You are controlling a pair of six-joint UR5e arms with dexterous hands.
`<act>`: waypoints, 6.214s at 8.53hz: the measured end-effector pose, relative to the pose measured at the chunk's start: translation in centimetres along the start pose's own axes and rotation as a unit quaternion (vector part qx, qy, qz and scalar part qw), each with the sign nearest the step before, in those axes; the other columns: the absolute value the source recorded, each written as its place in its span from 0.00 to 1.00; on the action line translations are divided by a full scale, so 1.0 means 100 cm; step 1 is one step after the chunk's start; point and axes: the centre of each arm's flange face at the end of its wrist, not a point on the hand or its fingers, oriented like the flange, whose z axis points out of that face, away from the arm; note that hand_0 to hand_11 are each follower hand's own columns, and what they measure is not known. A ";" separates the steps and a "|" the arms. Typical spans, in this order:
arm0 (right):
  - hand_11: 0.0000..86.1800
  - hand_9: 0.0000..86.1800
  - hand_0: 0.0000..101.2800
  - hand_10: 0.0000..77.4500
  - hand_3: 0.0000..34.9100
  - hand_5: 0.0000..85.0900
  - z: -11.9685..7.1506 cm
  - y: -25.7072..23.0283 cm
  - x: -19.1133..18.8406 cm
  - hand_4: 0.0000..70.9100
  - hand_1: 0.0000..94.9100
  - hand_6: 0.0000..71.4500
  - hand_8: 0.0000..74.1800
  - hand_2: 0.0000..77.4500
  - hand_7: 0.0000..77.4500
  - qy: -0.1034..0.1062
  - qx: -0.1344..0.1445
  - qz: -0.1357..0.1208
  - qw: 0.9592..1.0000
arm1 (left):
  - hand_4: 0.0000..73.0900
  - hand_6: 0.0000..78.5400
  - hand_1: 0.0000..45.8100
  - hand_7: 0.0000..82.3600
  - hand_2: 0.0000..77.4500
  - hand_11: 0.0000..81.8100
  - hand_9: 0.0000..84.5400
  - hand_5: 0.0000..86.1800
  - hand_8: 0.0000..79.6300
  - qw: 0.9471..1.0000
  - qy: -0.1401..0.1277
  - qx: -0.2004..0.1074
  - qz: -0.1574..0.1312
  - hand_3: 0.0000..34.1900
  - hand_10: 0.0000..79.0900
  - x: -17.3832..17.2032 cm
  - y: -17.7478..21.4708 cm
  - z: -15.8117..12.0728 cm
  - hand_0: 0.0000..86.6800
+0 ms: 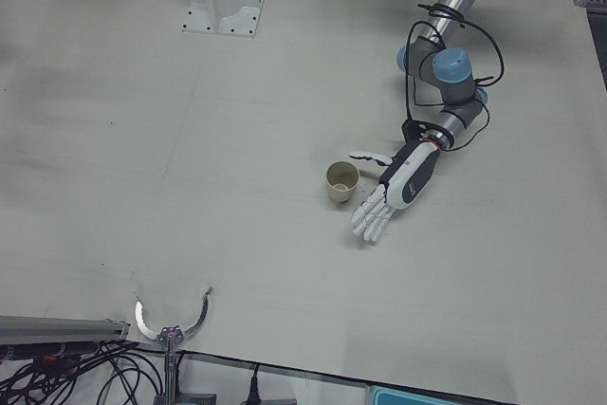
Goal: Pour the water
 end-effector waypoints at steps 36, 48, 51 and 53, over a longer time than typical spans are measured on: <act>0.01 0.01 0.49 0.00 0.33 0.20 -0.142 -0.266 -0.069 0.00 0.15 0.04 0.01 0.02 0.02 0.007 -0.005 -0.013 1.000 | 0.41 0.11 0.46 0.19 0.39 0.08 0.03 0.63 0.01 0.978 -0.020 0.096 -0.184 0.24 0.04 0.026 0.076 0.042 0.68; 0.01 0.04 0.51 0.00 0.34 0.37 -0.117 -0.298 -0.049 0.08 0.21 0.08 0.04 0.17 0.11 0.055 0.021 -0.106 0.993 | 0.42 0.11 0.45 0.19 0.41 0.09 0.03 0.63 0.01 0.977 -0.014 0.093 -0.191 0.24 0.04 0.014 0.090 0.043 0.69; 0.01 0.05 0.51 0.00 0.34 0.40 -0.095 -0.285 -0.029 0.09 0.21 0.08 0.04 0.18 0.14 0.077 0.021 -0.123 0.989 | 0.42 0.11 0.45 0.19 0.41 0.09 0.03 0.63 0.01 0.977 -0.010 0.093 -0.193 0.24 0.04 0.015 0.089 0.043 0.69; 0.01 0.04 0.51 0.00 0.34 0.38 -0.084 -0.279 -0.017 0.03 0.18 0.04 0.04 0.16 0.14 0.089 0.017 -0.130 0.987 | 0.42 0.11 0.45 0.18 0.41 0.09 0.03 0.63 0.01 0.976 -0.009 0.093 -0.196 0.24 0.04 0.015 0.088 0.042 0.69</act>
